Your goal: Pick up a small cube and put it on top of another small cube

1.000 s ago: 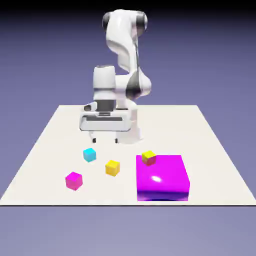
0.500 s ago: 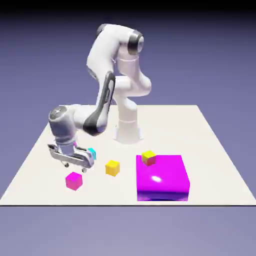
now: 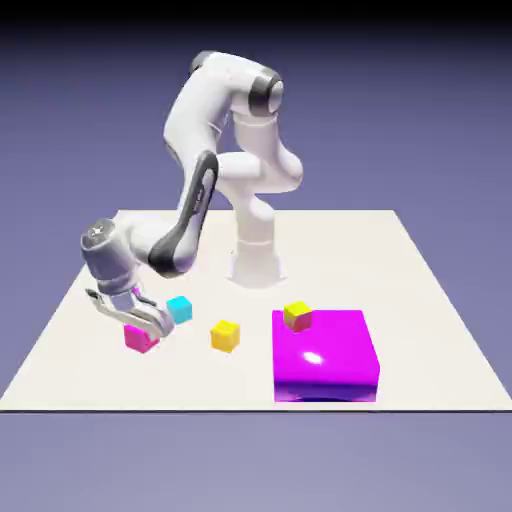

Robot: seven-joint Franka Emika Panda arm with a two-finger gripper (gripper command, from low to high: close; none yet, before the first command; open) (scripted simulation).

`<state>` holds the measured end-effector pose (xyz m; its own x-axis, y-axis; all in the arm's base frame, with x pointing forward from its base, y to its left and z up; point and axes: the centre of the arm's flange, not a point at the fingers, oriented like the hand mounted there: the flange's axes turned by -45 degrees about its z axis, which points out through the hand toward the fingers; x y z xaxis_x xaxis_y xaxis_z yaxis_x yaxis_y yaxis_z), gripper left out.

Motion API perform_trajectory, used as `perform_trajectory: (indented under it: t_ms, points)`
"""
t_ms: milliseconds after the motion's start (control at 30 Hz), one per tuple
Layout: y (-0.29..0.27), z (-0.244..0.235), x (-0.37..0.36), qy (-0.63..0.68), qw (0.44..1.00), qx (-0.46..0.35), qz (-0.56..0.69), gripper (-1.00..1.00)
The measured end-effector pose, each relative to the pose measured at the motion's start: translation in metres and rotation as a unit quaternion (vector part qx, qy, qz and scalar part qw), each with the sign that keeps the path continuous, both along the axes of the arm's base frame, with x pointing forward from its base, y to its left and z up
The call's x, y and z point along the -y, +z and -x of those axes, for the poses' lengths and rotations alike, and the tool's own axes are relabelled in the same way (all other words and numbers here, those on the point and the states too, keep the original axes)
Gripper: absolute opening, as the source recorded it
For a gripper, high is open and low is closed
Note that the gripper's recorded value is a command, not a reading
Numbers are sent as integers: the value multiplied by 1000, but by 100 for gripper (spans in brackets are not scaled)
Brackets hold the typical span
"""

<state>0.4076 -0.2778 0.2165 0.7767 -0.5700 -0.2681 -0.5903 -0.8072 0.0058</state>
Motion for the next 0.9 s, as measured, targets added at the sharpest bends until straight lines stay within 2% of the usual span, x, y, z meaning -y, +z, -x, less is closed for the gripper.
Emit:
perform_trajectory:
  t_ms: [267, 500, 567, 767, 800, 900]
  points:
    - [25, 100, -4, -104, 995, -2, -1, -100]
    - [30, 170, -38, -170, 985, 4, -1, -100]
    - [30, 175, -41, -174, 985, 4, -1, -100]
    - [-29, 179, -51, -173, 985, 5, -2, -100]
    - [-38, 182, -52, -174, 985, 4, 0, 100]
    - [-28, 180, -50, -174, 985, 5, -2, 100]
